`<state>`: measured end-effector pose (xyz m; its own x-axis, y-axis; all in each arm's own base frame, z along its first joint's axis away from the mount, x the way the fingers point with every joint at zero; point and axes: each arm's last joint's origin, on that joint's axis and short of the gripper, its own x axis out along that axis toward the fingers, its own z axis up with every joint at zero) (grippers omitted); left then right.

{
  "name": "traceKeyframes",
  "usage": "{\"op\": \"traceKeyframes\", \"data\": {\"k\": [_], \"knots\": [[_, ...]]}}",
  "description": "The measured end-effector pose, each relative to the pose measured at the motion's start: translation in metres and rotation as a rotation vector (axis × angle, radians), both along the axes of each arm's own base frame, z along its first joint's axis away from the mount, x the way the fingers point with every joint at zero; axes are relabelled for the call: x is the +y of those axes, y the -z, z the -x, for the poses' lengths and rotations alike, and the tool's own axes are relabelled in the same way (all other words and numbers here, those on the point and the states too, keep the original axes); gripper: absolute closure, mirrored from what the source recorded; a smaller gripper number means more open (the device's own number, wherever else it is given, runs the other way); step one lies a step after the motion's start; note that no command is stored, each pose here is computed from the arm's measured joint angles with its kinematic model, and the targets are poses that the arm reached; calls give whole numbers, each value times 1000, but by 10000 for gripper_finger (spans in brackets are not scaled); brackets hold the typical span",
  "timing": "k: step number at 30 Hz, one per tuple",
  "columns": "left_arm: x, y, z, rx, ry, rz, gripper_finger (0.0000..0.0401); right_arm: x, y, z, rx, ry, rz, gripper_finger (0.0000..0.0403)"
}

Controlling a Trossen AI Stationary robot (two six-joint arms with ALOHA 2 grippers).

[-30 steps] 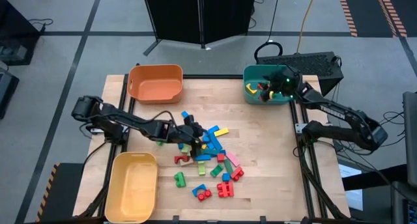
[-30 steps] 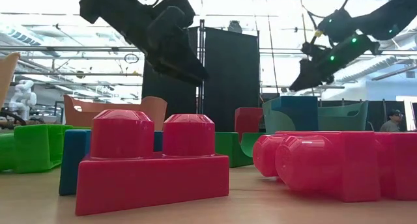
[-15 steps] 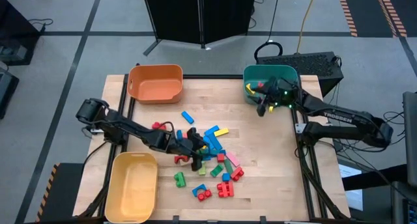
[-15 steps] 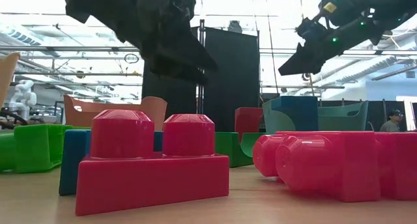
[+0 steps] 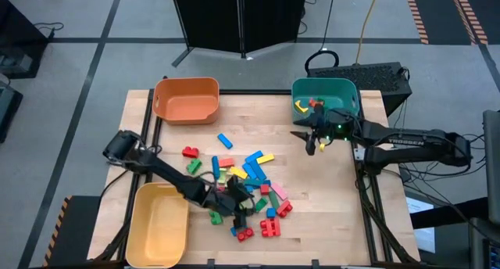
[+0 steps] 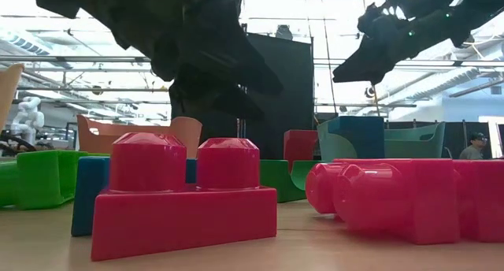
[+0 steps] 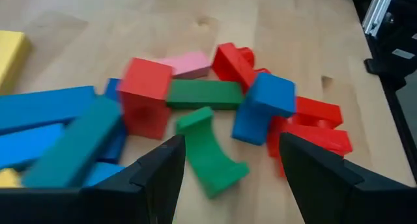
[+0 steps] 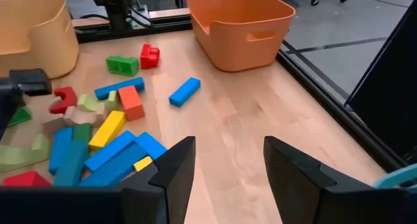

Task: Sort blocks by size
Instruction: Put the green arch block into the blue bin

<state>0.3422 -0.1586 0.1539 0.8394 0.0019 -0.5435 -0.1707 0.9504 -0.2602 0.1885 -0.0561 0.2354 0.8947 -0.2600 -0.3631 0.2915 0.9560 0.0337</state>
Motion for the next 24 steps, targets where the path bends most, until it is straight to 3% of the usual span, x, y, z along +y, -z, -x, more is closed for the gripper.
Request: {"op": "traceKeyframes", "data": {"k": [12,24], "knots": [[-25,11,-22,187,-99,-51,155,32,1,-6,13,-79,-5,234],[-26,12,-24,206,-166,-11,155,55,3,-6,21,-50,-7,234]]}}
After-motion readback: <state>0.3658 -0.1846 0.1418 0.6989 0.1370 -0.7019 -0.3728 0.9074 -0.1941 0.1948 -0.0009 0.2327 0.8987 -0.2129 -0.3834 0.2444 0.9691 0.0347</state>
